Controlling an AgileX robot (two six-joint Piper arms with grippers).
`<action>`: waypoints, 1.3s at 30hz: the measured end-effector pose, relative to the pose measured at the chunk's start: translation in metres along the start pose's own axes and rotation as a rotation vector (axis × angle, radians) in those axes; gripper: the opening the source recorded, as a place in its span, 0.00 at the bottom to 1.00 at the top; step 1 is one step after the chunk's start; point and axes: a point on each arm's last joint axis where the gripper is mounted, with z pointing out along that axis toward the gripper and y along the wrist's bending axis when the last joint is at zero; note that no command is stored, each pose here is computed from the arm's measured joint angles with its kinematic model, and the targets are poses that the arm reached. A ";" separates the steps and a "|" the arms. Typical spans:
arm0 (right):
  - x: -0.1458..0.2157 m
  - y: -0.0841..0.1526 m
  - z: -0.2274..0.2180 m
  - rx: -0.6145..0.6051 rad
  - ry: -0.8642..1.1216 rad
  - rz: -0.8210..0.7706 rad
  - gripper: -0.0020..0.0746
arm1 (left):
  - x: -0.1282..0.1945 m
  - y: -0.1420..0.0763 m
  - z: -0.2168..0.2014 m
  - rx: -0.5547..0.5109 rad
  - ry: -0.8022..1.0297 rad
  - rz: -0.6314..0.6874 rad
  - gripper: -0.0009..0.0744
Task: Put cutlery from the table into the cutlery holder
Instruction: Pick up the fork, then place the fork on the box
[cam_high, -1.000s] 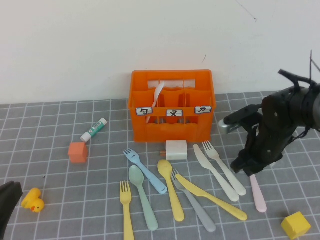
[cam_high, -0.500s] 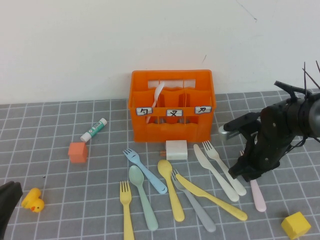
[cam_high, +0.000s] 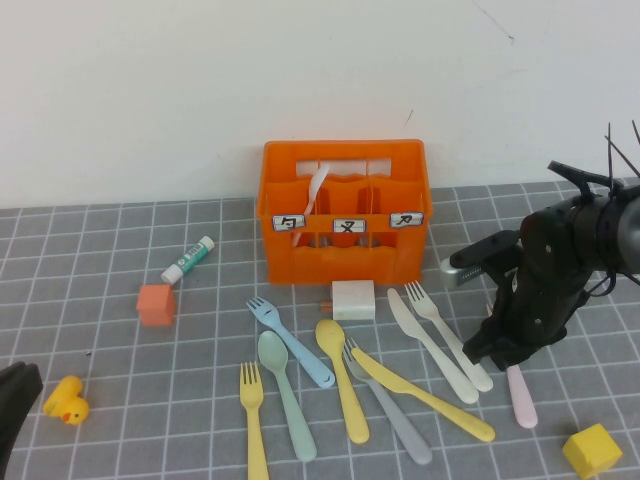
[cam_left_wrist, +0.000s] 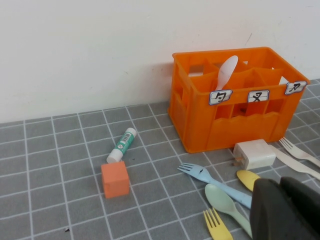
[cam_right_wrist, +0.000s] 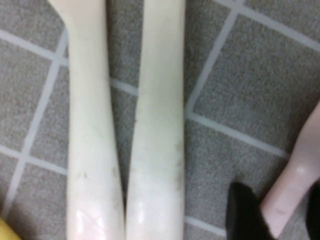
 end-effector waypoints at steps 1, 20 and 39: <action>0.000 0.000 0.000 0.000 0.000 0.000 0.40 | 0.000 0.000 0.000 0.000 -0.002 0.000 0.01; 0.000 0.003 0.007 -0.030 0.044 -0.052 0.18 | 0.000 0.000 0.000 0.001 -0.002 -0.002 0.01; 0.003 -0.004 -0.129 0.055 -0.310 -0.164 0.18 | 0.000 0.000 -0.001 0.001 -0.004 0.000 0.01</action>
